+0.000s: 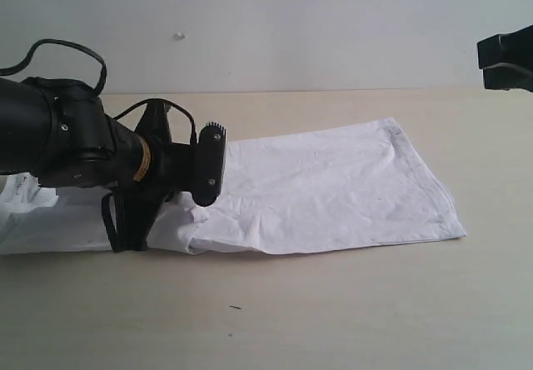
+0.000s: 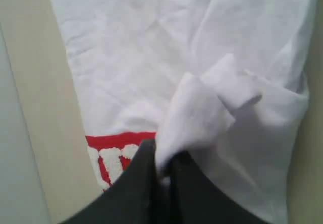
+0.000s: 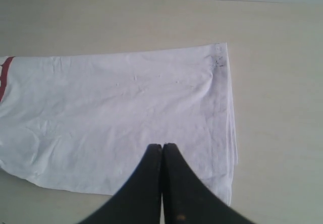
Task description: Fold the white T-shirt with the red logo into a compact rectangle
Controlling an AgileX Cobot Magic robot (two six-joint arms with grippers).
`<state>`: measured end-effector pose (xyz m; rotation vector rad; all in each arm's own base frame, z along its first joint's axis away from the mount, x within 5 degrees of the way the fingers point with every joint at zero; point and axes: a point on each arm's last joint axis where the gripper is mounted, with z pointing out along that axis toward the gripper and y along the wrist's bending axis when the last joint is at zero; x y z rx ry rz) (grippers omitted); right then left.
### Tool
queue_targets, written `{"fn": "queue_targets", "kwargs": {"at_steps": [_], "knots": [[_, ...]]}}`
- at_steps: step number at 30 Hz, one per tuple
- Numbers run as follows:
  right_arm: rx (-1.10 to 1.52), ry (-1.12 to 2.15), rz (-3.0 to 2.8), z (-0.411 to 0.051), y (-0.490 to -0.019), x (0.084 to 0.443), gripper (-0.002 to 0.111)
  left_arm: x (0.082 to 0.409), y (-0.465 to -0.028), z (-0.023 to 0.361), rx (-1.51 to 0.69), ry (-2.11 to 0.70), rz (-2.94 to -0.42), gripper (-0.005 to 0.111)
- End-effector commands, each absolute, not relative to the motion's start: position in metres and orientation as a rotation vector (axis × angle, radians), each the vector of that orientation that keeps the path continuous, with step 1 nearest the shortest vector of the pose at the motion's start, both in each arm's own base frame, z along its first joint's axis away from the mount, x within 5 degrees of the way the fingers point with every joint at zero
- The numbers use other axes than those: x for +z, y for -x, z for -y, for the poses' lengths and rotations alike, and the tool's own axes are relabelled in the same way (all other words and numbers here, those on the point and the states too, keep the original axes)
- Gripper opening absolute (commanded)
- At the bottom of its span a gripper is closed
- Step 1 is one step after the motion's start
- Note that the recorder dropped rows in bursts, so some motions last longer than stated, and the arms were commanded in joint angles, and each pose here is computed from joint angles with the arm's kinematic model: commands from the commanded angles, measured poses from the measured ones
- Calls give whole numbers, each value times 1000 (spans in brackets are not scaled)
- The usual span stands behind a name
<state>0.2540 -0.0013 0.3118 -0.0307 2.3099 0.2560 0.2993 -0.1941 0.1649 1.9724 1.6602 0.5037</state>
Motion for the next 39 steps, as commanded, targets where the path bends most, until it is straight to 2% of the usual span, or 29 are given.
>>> {"fn": "queue_targets", "kwargs": {"at_steps": [1, 4, 6, 12, 16, 17, 18, 23, 30, 34, 39], "knots": [[260, 32, -2317, 2, -254, 309, 0, 167, -313, 193, 397, -1819, -1651, 19], [260, 32, -2317, 2, -254, 309, 0, 172, -321, 188, 382, -1755, -1670, 40], [260, 32, -2317, 2, -254, 309, 0, 173, -325, 183, 391, -1738, -1681, 50], [258, 34, -2316, 2, -254, 310, 0, 176, -331, 177, 367, -1643, -1763, 51], [258, 34, -2316, 2, -254, 310, 0, 173, -327, 173, 317, -1484, -1962, 26], [258, 34, -2316, 2, -254, 310, 0, 168, -326, 170, 311, -1456, -2032, 9], [259, 34, -2317, 2, -254, 309, 0, 164, -325, 169, 305, -1442, -2075, 0], [261, 30, -2313, 2, -255, 310, 0, 132, -337, 169, 234, -1374, -2183, 0], [257, 27, -2305, 2, -255, 310, 0, 122, -370, 166, 194, -1204, -2224, 0], [256, 25, -2301, 2, -255, 310, 0, 108, -376, 167, 189, -1198, -2254, 0], [260, 25, -2304, 2, -255, 310, 0, 116, -376, 167, 186, -1177, -2243, 0]]}}
